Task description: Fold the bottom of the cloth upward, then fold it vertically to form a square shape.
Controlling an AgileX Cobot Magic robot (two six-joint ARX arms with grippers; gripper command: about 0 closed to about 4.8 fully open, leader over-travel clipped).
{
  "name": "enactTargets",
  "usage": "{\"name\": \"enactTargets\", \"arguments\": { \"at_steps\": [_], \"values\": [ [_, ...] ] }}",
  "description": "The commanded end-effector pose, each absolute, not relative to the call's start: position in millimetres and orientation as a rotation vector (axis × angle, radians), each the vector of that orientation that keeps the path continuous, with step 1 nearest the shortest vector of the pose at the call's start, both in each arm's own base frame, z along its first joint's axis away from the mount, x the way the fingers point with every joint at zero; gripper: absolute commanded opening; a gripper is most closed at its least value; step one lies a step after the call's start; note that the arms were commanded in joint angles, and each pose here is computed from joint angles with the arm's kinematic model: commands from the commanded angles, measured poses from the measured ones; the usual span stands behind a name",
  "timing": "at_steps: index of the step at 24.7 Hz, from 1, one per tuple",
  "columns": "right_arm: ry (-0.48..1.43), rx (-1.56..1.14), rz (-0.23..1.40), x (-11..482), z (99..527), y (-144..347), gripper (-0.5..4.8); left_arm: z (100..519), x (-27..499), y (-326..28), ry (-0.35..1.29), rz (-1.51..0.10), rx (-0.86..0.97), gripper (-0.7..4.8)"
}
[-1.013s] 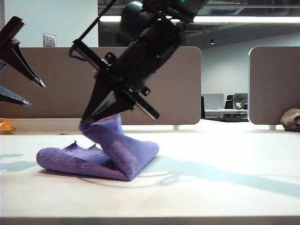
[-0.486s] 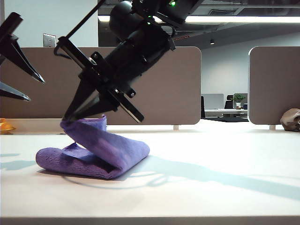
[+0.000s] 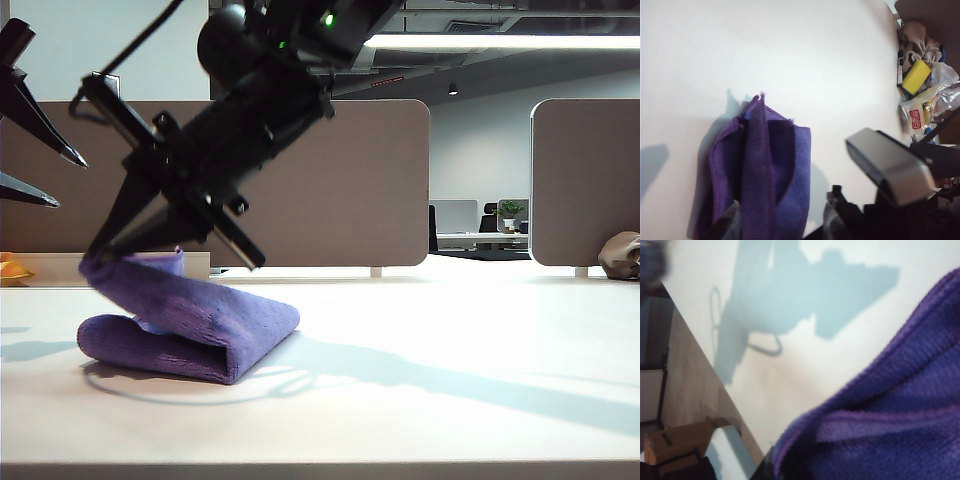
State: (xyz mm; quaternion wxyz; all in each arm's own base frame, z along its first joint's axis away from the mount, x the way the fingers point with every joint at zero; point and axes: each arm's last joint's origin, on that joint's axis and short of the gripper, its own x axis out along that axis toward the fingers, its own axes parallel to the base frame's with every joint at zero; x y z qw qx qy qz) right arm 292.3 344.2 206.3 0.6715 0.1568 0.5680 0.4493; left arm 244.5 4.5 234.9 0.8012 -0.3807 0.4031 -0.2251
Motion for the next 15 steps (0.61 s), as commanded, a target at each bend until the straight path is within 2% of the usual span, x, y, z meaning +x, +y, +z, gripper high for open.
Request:
{"name": "enactTargets", "arguments": {
  "at_steps": [1, 3, 4, 5, 7, 10, 15],
  "values": [
    [1.294, 0.356, 1.011, 292.7, 202.4, 345.4, -0.01, 237.8, 244.7, 5.0, 0.846, -0.494, -0.811, 2.09],
    [1.291, 0.357, 1.012, 293.2, 202.6, 345.3, 0.07, 237.8, 244.8, 5.0, 0.846, -0.494, -0.811, 2.09],
    [1.29, 0.358, 1.013, 293.6, 202.8, 345.1, 0.37, 237.8, 244.8, 5.0, 0.846, -0.494, -0.81, 2.09],
    [1.289, 0.359, 1.018, 293.7, 203.0, 345.2, 0.85, 237.8, 244.8, 5.1, 0.845, -0.494, -0.81, 2.09],
    [1.294, 0.363, 1.039, 293.3, 203.4, 345.5, 1.49, 238.0, 244.9, 5.1, 0.844, -0.494, -0.809, 2.09],
    [1.301, 0.365, 1.058, 292.3, 203.5, 346.2, 3.12, 238.5, 245.4, 5.2, 0.836, -0.493, -0.806, 2.09],
    [1.294, 0.368, 1.061, 293.8, 207.9, 346.6, 3.1, 238.6, 245.5, 5.3, 0.834, -0.494, -0.806, 2.09]
  ]
}}
